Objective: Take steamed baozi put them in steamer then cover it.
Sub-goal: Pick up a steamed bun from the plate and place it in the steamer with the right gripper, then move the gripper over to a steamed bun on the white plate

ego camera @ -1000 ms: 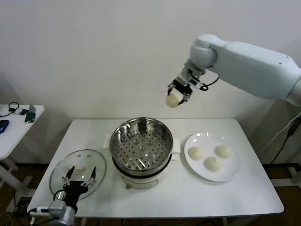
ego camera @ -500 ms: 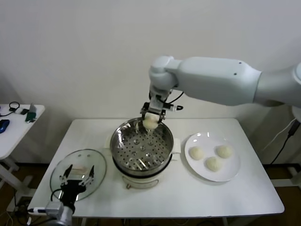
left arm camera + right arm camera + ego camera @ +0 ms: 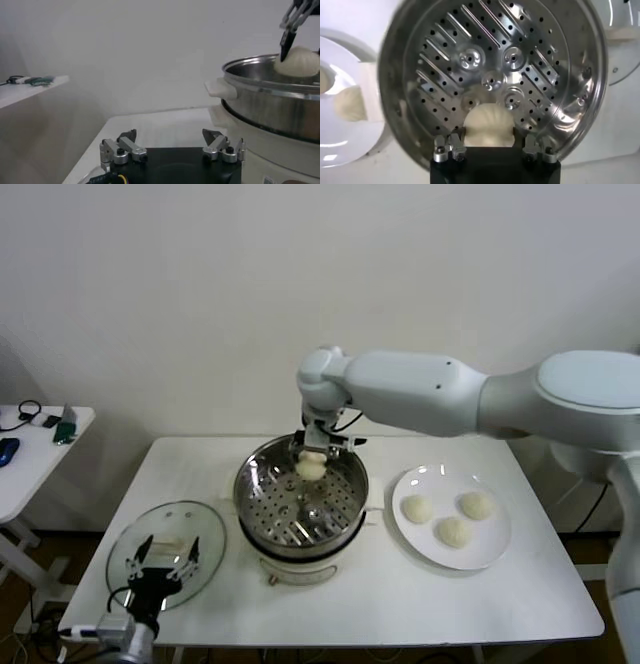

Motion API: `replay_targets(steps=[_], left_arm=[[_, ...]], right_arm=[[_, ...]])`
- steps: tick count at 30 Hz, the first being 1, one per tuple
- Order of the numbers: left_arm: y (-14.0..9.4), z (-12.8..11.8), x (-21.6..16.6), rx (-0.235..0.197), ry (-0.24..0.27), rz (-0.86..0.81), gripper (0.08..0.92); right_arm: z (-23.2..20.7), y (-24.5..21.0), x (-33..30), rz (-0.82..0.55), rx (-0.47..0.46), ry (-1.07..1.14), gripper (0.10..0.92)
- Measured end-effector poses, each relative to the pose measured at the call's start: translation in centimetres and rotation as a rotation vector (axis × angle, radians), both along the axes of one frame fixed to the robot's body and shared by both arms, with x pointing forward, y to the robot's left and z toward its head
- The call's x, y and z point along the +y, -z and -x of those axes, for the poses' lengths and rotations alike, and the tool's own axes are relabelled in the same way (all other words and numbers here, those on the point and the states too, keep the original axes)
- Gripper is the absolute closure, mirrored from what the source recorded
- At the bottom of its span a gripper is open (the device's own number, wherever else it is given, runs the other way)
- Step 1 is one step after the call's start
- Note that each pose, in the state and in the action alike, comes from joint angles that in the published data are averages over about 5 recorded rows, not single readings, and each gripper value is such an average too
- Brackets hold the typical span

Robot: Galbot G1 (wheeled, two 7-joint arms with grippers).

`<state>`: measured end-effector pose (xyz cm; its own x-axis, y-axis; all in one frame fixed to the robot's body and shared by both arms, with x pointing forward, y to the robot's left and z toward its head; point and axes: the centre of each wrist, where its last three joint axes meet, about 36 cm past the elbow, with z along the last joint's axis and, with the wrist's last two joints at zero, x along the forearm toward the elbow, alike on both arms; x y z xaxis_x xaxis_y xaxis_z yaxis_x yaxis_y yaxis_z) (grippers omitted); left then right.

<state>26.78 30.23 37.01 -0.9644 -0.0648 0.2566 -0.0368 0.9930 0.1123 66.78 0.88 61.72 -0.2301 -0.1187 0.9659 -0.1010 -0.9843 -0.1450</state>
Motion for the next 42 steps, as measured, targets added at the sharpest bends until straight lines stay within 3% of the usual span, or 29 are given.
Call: replay_targets(steps=[6,12,20,31,42], left_arm=[[0.1,0.0,0.0,0.000,-0.001,0.000,0.177],[0.3,-0.1,0.0,0.000,0.000,0.001,0.177],[0.3,-0.2,-0.4,-0.004,0.003,0.005,0.177],[0.1,-0.5,-0.8,-0.003,0.020,-0.007,0.177],[-0.1,-1.0,-0.7,-0.014,0.025,-0.002,0.177]], right_arm=[[-0.8,1.4,0.3,-0.003,0.006,0.008,0.369],[-1.2,1.4,0.2,-0.045,0.018,0.011,0.239],[-1.4,-3.5,-2.1,-0.107,0.051,0.092,0.200],[-1.1,-12.0,-15.1,-0.243,0.170,0.675,0.200],[2.6,-7.4,-27.1,-0.318,0.233,1.194,0.200]])
